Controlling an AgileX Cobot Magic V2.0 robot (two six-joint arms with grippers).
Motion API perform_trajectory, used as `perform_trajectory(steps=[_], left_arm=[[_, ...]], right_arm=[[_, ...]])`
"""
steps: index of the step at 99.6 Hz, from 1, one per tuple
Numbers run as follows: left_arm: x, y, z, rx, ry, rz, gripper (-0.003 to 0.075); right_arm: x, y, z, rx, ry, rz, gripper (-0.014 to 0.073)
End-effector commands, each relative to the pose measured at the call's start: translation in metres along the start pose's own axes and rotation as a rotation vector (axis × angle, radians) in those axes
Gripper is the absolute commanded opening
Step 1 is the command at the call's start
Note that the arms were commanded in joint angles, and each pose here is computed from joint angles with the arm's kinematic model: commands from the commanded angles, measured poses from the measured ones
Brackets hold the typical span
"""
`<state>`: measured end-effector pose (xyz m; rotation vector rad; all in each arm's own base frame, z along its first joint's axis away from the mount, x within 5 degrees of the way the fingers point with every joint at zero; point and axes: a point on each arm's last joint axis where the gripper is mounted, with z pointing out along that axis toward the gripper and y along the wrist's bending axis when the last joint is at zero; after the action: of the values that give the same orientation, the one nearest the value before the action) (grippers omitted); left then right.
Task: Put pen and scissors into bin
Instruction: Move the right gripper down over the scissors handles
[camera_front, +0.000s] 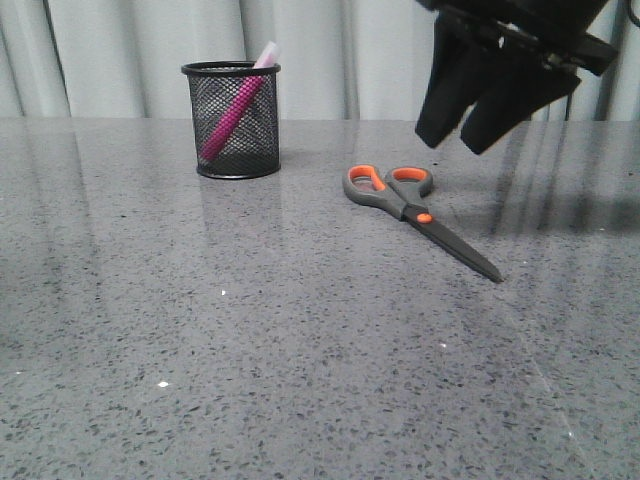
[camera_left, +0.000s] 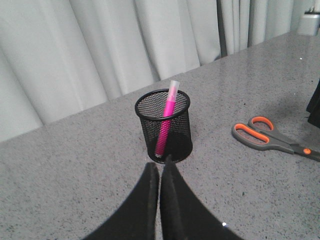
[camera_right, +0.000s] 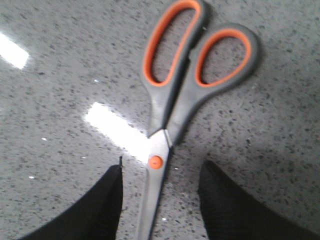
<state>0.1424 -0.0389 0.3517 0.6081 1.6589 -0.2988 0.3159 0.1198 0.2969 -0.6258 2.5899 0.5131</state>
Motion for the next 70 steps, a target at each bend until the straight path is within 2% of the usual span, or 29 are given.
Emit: perform_trajectory(steps=[1, 16, 35, 48, 70], left_arm=[[-0.016, -0.004, -0.011, -0.036, -0.099, -0.008, -0.0022], [-0.019, -0.008, -0.018, -0.045, -0.125, 0.012, -0.0022], [-0.019, -0.008, -0.018, -0.045, -0.125, 0.012, -0.0022], [-0.019, -0.008, -0.018, -0.045, -0.125, 0.012, -0.0022], [-0.019, -0.008, -0.018, -0.045, -0.125, 0.012, -0.0022]], right_arm=[[-0.011, 0.004, -0.02, 0.03, -0.084, 0.007, 0.031], [-0.021, 0.009, -0.027, 0.079, -0.096, 0.006, 0.031], [-0.037, 0.03, -0.019, 0.144, 0.035, -0.061, 0.031], [-0.041, 0.033, -0.014, 0.153, 0.125, -0.072, 0.031], [-0.049, 0.034, -0.016, 0.151, 0.081, -0.066, 0.031]])
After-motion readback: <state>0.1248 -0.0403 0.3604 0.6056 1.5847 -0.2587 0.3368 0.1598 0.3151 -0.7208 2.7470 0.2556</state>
